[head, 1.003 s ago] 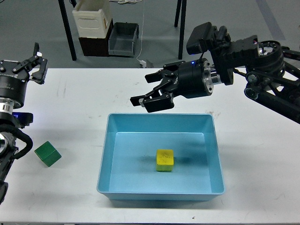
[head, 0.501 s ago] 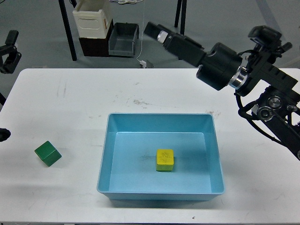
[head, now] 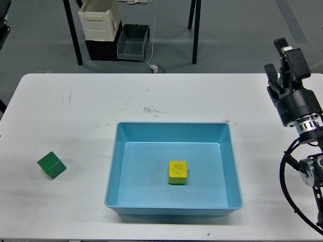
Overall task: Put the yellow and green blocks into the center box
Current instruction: 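Open the right gripper and withdraw it from the tray, then reach the left gripper down and grasp the green cube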
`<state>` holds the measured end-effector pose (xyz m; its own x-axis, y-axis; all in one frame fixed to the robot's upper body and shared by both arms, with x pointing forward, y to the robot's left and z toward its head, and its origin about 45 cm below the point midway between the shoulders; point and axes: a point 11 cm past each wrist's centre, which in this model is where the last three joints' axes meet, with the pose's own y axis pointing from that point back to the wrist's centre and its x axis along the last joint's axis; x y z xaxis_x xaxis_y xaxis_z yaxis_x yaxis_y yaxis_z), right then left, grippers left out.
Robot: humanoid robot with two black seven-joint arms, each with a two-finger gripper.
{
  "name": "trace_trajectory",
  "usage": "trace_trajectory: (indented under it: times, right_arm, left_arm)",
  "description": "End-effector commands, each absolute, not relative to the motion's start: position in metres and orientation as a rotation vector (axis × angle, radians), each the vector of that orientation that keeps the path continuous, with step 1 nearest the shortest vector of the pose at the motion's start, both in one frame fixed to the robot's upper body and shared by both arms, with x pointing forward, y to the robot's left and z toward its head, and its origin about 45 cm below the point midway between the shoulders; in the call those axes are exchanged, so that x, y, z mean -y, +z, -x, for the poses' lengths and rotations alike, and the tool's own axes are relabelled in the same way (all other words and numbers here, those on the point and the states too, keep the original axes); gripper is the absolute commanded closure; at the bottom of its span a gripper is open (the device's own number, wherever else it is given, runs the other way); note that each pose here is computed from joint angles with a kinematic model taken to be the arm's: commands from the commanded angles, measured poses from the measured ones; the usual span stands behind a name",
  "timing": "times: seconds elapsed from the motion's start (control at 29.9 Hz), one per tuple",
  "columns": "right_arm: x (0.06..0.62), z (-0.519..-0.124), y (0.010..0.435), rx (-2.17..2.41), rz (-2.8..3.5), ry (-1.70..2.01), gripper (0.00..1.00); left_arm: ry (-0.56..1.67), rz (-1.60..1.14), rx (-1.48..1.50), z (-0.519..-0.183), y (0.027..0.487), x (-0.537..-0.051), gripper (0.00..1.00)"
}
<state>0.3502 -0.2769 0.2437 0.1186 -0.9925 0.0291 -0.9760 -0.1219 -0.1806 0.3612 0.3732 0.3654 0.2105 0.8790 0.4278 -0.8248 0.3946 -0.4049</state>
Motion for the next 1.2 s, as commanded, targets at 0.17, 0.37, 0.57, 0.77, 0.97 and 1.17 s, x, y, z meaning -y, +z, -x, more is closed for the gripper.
trace_trajectory:
  times: [0.17,0.37,0.57,0.77,0.97,1.17]
  right_arm:
    - [0.35,-0.306,0.207,-1.984,2.053,0.299,0.0]
    - [0.369,-0.279,0.193,-1.923,2.001,0.415,0.0]
    - [0.375,-0.272,0.188,-1.947,1.977,0.413,0.0]
    - [0.378,-0.265,0.183,-1.972,1.961,0.421,0.0]
    - [0.378,-0.261,0.178,-1.981,1.958,0.439,0.0]
    - [0.378,-0.26,0.178,-1.983,1.956,0.44,0.0]
  left_arm:
    - [0.756,-0.397,0.805,-0.345,0.365,-0.368,0.0]
    - [0.534,-0.751,0.938,-0.334,0.367,-0.376,0.0]
    - [0.242,-0.954,0.996,-0.322,0.319,-0.353,0.0]
    - [-0.032,-1.152,1.015,-0.307,0.266,-0.358,0.0]
    - [-0.175,-1.245,0.975,-0.296,0.232,-0.37,0.0]
    - [-0.254,-1.3,0.918,-0.284,0.206,-0.385,0.0]
